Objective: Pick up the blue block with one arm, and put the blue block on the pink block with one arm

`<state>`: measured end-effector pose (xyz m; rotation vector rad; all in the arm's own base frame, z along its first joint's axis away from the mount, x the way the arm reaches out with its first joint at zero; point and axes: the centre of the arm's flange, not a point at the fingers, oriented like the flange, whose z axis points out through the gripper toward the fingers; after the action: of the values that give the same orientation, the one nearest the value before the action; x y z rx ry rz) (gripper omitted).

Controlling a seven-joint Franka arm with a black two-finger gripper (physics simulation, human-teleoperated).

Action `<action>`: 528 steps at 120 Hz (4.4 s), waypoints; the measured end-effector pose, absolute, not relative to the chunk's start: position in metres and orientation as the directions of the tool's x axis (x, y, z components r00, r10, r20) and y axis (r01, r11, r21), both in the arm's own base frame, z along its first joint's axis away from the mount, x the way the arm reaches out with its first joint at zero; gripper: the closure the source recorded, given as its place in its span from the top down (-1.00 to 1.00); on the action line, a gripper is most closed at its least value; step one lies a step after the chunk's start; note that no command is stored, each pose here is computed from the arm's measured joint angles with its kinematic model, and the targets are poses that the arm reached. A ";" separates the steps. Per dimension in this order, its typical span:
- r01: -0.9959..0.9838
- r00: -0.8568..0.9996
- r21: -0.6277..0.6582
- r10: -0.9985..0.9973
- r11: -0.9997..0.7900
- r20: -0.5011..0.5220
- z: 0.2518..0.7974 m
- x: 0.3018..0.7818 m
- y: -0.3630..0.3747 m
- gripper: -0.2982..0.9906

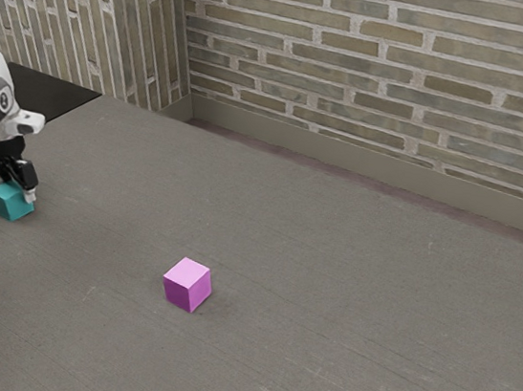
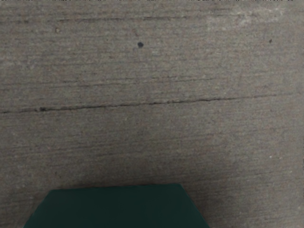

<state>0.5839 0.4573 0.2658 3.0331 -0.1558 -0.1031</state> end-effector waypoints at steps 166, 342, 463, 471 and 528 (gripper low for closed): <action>-0.263 0.964 -0.016 -0.262 -0.965 -0.038 0.402 0.617 0.157 -0.07; 0.334 0.941 0.027 0.333 -0.942 -0.056 0.346 0.572 -0.038 -0.01; 0.039 0.999 0.095 0.035 -0.995 -0.039 0.346 0.577 -0.025 0.00; 0.027 0.999 0.098 0.023 -0.995 -0.040 0.345 0.577 -0.025 0.00; -0.028 0.998 0.111 -0.034 -0.993 -0.053 0.344 0.578 -0.027 0.00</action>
<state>0.5783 -0.0271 0.3435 3.0300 -0.0466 -0.0830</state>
